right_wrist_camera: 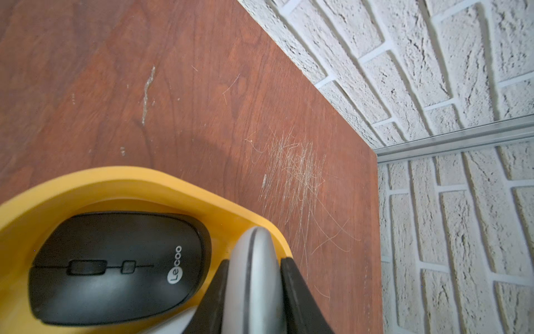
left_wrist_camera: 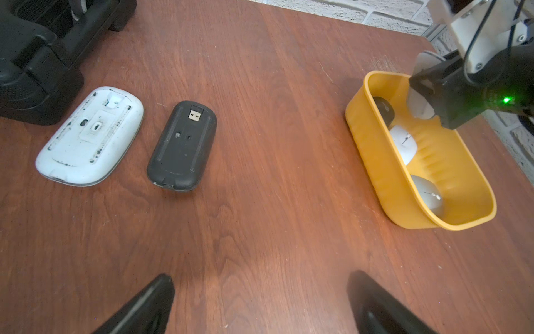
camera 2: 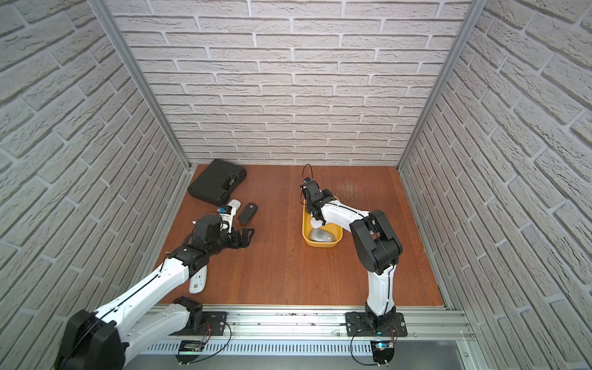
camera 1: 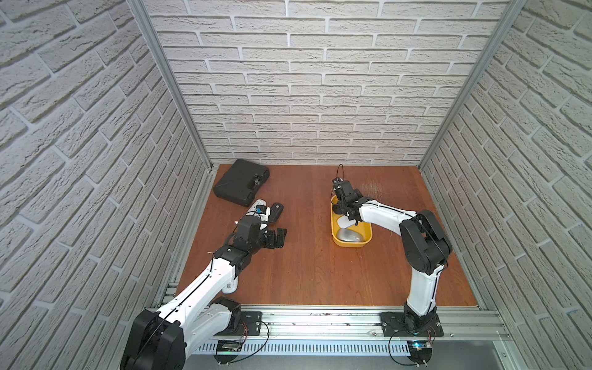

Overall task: Put the mouse in the storage box
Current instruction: Place the mouse in the storage box.

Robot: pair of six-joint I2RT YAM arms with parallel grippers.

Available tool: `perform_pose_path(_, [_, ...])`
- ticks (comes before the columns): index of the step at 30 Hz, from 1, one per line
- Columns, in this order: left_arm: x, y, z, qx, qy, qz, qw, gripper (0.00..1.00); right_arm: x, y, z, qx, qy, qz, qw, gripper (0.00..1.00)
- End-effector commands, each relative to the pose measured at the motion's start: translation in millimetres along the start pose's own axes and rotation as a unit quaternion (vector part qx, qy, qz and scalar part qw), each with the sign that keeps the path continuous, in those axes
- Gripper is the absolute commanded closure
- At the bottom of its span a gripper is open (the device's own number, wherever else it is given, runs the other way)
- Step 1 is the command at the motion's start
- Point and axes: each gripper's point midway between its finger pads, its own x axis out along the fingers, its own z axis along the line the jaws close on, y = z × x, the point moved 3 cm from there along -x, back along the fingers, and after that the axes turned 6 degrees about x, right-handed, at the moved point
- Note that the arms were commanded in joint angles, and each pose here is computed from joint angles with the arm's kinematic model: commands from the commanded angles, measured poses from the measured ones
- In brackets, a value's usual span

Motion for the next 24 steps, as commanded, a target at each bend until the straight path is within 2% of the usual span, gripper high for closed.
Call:
perform_pose_path(1, [-1.8,-2.3,1.6,0.000,-0.003,-0.010,1.000,0.02,3.0,-13.7,-1.5,0.001,0.013,-0.024,1.000,0.78])
perform_pose_path(9, [-1.3,-3.0,1.0,-0.001,0.000,-0.011,1.000,0.02,18.1,2.1,14.7,-0.029,0.007,-0.003,1.000,0.70])
perform_pose_path(13, [-0.3,-3.0,0.8,-0.001,0.000,-0.008,1.000,0.02,19.8,8.1,20.4,-0.039,-0.007,0.009,0.999,0.58])
perform_pose_path(15, [-0.6,-3.9,0.6,-0.001,0.001,-0.008,1.000,0.02,17.7,10.4,21.2,-0.037,-0.015,0.010,0.999,0.48])
perform_pose_path(18, [-1.2,-6.5,0.7,-0.001,-0.001,-0.012,1.000,0.02,8.9,11.0,22.6,-0.020,-0.041,0.006,0.999,0.36])
perform_pose_path(24, [0.6,-13.4,7.9,-0.009,-0.017,-0.008,1.000,0.02,-28.2,-3.2,17.3,0.042,-0.127,-0.019,0.991,0.30])
